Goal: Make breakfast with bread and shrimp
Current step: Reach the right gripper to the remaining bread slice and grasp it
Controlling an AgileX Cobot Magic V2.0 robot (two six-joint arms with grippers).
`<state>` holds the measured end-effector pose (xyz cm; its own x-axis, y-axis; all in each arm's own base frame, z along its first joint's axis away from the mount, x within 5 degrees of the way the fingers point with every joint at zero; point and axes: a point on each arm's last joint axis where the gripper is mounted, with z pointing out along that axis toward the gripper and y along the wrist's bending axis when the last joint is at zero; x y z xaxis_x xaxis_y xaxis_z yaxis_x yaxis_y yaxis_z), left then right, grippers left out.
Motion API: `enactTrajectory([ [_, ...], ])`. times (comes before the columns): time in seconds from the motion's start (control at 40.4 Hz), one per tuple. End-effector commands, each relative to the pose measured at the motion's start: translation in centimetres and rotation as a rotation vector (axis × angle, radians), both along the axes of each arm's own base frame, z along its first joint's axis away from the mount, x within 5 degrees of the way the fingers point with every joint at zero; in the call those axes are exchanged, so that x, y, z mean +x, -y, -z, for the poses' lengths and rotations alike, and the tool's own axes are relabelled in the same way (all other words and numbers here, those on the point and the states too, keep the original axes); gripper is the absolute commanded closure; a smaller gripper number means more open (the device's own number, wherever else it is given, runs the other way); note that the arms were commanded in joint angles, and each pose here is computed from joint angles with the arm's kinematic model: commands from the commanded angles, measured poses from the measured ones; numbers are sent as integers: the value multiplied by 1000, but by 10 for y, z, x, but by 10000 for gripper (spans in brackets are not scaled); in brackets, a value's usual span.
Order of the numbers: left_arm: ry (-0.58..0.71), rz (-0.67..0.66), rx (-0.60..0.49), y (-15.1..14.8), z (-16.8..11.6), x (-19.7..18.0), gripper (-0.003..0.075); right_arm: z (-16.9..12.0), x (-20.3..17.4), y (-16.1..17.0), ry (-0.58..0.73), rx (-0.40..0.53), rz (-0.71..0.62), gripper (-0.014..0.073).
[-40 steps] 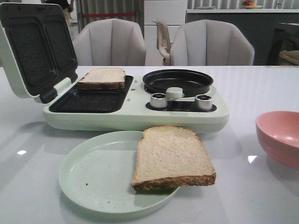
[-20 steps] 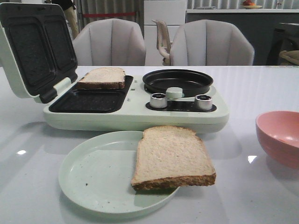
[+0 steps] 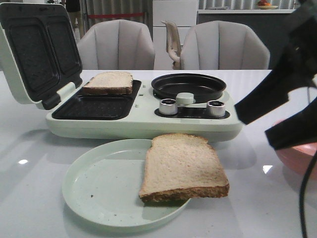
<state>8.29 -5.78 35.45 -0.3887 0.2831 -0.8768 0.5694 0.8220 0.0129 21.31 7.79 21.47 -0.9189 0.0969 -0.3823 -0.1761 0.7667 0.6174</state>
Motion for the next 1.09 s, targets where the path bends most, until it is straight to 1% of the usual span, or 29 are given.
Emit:
enactTrajectory([
  [0.0,85,12,-62,2,-14,1,265,2,14,-14,15,22,11,111],
  [0.173,85,12,-62,2,-14,1,265,23,30,-29,-60,3,-12,111],
  [0.346,84,12,-63,2,-14,1,265,38,49,-33,-103,-9,-9,111],
  [0.495,83,13,-64,2,-14,1,265,44,62,-36,-116,-12,-7,111],
  [0.643,83,13,-64,2,-14,1,265,43,69,-38,-114,-2,-17,123],
  [0.742,83,13,-64,2,-14,1,265,42,70,-39,-111,3,-22,206],
  [0.767,83,13,-64,2,-14,1,265,42,70,-39,-111,3,-22,247],
  [0.792,83,13,-64,2,-14,1,265,42,70,-39,-111,3,-22,265],
  [0.891,83,13,-64,2,-14,1,265,42,69,-39,-114,6,-26,379],
  [0.965,83,13,-64,2,-14,1,265,41,68,-40,-119,11,-33,442],
  [1.064,83,13,-64,2,-14,1,265,40,67,-41,-125,21,-46,502],
])
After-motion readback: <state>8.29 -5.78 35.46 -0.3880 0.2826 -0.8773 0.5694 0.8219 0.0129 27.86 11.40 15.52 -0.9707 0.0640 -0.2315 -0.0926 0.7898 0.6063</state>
